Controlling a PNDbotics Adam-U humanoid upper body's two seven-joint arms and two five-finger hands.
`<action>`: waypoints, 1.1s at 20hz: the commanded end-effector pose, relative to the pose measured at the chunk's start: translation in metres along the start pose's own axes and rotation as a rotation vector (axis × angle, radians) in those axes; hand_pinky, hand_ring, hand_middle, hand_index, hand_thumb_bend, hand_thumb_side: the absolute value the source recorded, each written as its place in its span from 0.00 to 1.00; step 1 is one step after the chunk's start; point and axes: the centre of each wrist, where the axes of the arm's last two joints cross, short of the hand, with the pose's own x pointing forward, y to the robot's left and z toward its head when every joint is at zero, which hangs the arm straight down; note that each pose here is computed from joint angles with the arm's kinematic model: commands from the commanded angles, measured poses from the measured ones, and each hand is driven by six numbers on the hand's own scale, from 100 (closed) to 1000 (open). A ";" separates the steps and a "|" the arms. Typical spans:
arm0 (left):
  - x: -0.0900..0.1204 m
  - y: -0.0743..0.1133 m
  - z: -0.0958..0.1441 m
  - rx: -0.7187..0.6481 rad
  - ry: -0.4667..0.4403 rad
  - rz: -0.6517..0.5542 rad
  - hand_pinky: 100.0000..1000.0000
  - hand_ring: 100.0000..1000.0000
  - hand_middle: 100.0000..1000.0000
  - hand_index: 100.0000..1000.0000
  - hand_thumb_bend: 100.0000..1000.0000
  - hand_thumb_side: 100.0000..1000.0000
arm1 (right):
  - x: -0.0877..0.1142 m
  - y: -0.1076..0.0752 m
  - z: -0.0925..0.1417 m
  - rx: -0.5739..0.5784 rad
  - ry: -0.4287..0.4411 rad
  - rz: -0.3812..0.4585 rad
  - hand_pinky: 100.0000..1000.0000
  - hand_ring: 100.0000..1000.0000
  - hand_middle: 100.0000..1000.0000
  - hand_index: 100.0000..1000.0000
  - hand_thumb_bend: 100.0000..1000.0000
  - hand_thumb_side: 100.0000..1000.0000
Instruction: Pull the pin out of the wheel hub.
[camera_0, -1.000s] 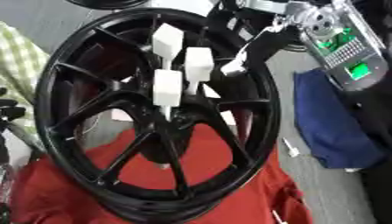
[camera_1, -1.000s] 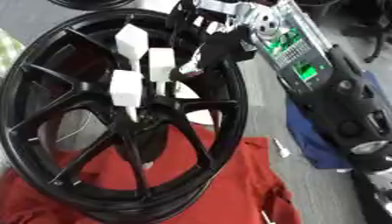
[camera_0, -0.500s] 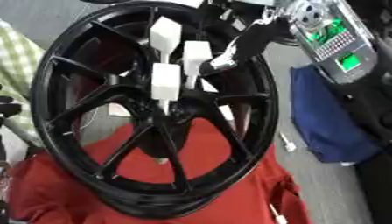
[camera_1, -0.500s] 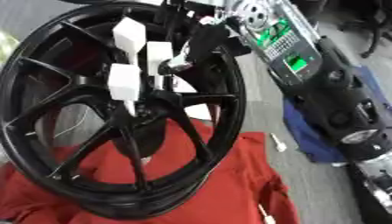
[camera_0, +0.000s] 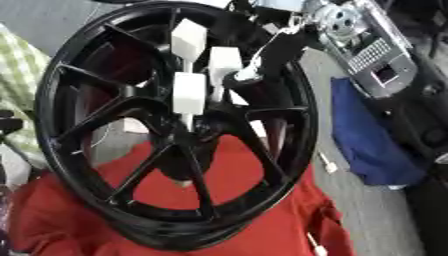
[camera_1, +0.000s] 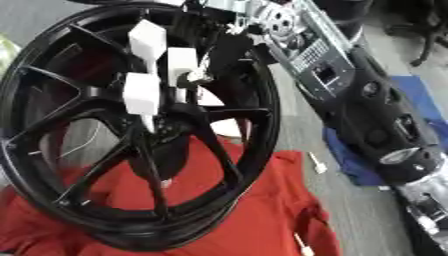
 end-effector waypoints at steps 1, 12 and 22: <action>0.011 -0.003 -0.006 -0.014 -0.036 0.005 0.61 0.46 0.43 0.68 0.09 0.99 | 0.001 -0.006 0.003 -0.029 0.016 0.023 0.67 0.76 0.60 0.71 0.52 0.06; 0.013 -0.005 -0.006 -0.021 -0.038 0.004 0.61 0.46 0.43 0.68 0.08 0.99 | 0.000 -0.003 0.001 -0.029 0.030 0.003 0.65 0.74 0.55 0.66 0.50 0.02; 0.012 -0.006 -0.006 -0.022 -0.035 0.004 0.61 0.46 0.43 0.68 0.09 0.99 | 0.001 -0.003 0.002 -0.052 0.039 -0.064 0.62 0.68 0.41 0.55 0.47 0.00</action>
